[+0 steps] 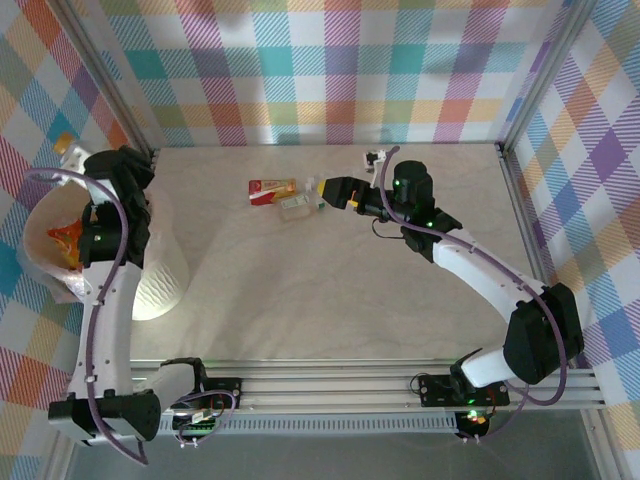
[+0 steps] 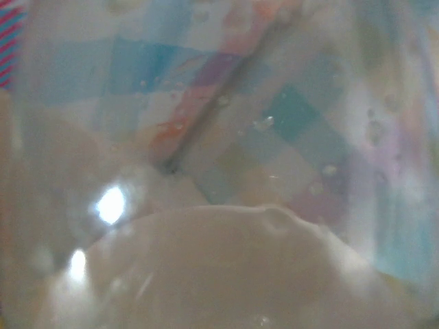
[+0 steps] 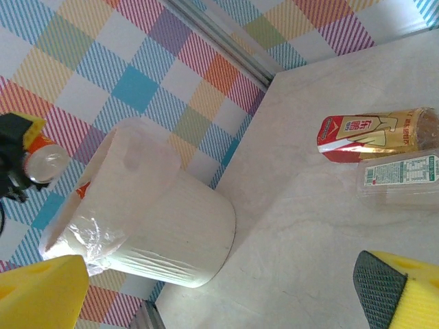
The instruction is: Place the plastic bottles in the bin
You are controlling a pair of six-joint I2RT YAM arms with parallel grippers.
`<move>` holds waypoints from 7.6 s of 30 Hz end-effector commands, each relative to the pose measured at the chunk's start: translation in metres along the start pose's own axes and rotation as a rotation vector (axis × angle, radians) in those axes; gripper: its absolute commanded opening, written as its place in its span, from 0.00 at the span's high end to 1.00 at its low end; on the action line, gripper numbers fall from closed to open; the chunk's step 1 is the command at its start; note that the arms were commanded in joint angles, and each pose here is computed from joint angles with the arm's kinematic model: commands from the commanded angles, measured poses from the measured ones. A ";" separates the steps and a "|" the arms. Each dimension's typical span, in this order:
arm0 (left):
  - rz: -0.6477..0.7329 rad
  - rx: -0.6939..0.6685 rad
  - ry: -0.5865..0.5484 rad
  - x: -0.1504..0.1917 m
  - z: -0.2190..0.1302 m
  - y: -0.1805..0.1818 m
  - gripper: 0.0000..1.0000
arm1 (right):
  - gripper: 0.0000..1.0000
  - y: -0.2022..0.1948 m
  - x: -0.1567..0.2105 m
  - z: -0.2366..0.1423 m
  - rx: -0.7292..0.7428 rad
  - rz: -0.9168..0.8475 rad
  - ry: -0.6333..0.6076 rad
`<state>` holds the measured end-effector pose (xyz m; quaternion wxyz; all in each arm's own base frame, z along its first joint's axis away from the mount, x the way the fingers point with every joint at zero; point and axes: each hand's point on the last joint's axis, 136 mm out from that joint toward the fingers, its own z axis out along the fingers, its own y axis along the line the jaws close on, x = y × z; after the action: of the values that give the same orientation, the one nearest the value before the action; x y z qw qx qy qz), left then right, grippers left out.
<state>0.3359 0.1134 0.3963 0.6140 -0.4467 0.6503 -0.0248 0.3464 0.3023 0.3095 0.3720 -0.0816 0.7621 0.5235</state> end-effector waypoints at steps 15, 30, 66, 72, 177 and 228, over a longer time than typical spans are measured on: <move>-0.507 -0.193 0.017 -0.003 0.053 0.084 0.25 | 0.00 0.025 -0.012 0.004 -0.104 -0.021 -0.001; -0.498 -0.010 0.102 -0.030 0.036 0.028 0.00 | 0.00 0.018 -0.008 0.016 -0.112 0.023 0.029; -0.200 -0.157 0.251 -0.011 0.113 0.053 0.00 | 0.00 0.006 0.000 0.026 -0.092 0.070 0.072; -0.150 -0.118 0.371 0.032 0.109 0.047 0.00 | 0.00 0.004 0.000 0.027 -0.088 0.075 0.072; -0.039 0.630 0.989 0.261 -0.099 -0.093 0.00 | 0.68 -0.110 0.084 0.076 0.076 -0.983 0.458; 0.212 0.399 0.588 0.172 -0.099 -0.085 0.54 | 0.00 0.055 0.080 0.018 -0.133 -1.006 0.117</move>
<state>0.3463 -0.1342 0.2986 0.4198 -0.2325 0.8269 -0.2932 0.2733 0.3727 0.2670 0.4797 -0.4872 0.6443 0.3426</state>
